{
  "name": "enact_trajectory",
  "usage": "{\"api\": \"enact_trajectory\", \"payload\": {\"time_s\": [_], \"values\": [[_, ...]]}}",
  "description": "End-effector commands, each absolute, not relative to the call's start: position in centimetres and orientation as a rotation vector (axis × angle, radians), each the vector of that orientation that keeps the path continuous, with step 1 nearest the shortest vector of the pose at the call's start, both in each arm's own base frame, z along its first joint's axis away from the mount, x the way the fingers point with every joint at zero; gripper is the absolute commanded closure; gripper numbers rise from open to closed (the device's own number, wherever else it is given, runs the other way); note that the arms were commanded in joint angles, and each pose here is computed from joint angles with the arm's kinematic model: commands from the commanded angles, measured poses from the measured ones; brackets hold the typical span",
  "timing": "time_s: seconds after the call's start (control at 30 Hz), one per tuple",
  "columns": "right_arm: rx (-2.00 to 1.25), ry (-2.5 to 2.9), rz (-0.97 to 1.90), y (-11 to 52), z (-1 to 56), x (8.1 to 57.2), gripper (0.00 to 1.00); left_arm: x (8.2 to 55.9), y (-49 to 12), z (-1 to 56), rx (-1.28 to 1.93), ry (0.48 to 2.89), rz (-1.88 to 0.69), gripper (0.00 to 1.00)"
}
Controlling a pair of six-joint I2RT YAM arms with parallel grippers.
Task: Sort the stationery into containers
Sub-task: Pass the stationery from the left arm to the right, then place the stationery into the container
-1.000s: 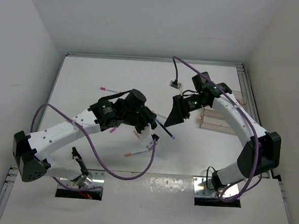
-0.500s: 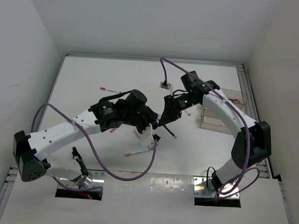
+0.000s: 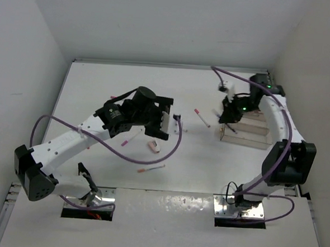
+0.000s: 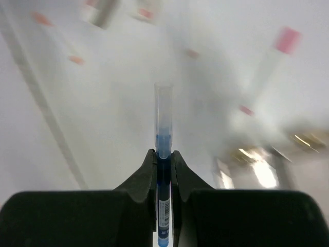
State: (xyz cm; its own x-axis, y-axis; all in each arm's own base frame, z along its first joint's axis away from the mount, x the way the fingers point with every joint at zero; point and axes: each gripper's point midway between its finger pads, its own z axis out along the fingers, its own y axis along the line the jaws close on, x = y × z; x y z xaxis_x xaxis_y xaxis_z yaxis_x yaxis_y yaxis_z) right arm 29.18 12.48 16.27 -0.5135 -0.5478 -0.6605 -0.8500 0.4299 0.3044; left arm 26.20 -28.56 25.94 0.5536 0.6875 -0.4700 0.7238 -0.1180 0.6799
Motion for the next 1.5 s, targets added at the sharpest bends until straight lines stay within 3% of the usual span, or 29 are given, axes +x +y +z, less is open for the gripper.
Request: {"api": "enact_trajectory", "payload": {"time_s": [0.0, 0.2, 0.47, 0.93, 1.07, 1.27, 1.33, 1.37, 1.43, 1.47], "values": [[-1.365, 2.101, 0.355, 2.2, 15.6, 33.9, 1.0, 28.7, -26.5, 27.5, 1.517, 1.48, -0.17, 0.0], [-1.41, 1.999, -0.012, -6.8, 16.2, 40.1, 1.0, 32.2, -23.9, 24.8, 1.135, 1.865, -0.472, 0.0], [-1.507, 1.802, -0.354, -10.3, 14.2, 45.8, 1.0, 35.2, -21.7, 22.2, 0.916, 2.04, -0.647, 0.0], [-1.536, 1.895, -0.305, -10.3, 10.0, 49.8, 0.94, 39.1, -16.1, 19.3, 0.694, 2.211, -0.543, 0.0], [-1.538, 1.95, -0.257, -9.3, 9.3, 49.6, 0.72, 41.1, -13.0, 18.7, 0.637, 2.265, -0.393, 0.0], [-1.528, 2.017, -0.183, -8.5, 9.0, 48.9, 0.59, 44.2, -11.2, 18.8, 0.846, 2.269, -0.353, 0.0], [-1.494, 2.034, -0.171, -8.4, 9.3, 48.7, 0.58, 44.6, -12.5, 19.4, 0.971, 2.2, -0.462, 0.1], [-1.471, 2.044, -0.169, -8.4, 9.6, 48.6, 0.58, 44.6, -13.3, 19.7, 1.023, 2.151, -0.509, 0.1], [-1.408, 2.043, -0.13, -7.6, 11.1, 48.2, 0.58, 44.7, -15.6, 21.1, 1.18, 1.958, -0.57, 0.21], [-1.335, 2.072, -0.086, -7.0, 11.6, 47.8, 0.58, 44.6, -17.5, 21.5, 1.245, 1.889, -0.566, 0.31]]}}
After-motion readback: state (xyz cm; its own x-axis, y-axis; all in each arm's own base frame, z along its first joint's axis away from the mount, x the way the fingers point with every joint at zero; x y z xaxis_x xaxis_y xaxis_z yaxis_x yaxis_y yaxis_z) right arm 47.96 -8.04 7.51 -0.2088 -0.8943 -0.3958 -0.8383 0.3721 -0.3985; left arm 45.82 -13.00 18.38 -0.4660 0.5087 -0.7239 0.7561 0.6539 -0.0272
